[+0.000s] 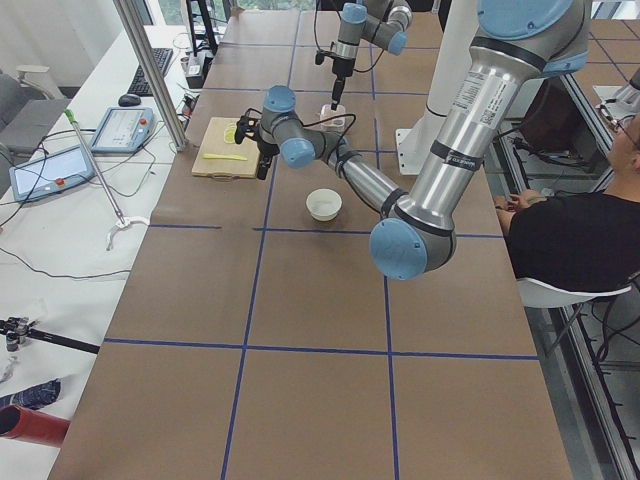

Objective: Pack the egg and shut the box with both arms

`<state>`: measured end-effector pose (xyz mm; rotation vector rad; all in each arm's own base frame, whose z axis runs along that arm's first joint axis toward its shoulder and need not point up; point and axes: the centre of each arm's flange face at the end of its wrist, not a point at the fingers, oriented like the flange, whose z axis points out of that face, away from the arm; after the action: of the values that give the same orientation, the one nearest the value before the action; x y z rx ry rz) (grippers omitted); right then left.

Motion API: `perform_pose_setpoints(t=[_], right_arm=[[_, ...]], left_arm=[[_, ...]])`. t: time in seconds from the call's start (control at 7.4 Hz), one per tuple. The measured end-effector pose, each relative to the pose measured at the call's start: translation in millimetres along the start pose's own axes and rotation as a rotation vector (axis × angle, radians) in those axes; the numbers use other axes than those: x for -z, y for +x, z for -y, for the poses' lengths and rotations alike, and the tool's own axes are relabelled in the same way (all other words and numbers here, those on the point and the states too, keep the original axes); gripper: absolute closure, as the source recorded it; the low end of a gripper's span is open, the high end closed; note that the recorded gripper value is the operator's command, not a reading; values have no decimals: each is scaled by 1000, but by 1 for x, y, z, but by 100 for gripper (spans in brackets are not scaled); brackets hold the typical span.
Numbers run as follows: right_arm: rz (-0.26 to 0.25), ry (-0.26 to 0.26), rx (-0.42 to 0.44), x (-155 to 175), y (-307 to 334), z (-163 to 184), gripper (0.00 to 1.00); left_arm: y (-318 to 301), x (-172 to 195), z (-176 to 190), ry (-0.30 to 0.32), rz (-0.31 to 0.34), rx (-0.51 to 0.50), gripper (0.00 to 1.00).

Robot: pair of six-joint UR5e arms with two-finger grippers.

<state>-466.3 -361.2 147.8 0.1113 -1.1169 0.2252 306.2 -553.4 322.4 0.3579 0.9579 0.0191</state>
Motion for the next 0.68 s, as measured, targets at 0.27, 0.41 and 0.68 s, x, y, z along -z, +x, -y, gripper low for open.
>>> perform_pose_setpoints(t=[0.27,0.41,0.68], right_arm=[[13,-29,-63,52,34,59,0],[10,-48,-97,81,65,95,0],[-37,-62,-35,130,167,163,0]], left_arm=[[-78,21,-17,-18,52,-98,1],[-119,37,-28,-26,78,-143,1],[-215,87,-54,-34,142,-235,1]])
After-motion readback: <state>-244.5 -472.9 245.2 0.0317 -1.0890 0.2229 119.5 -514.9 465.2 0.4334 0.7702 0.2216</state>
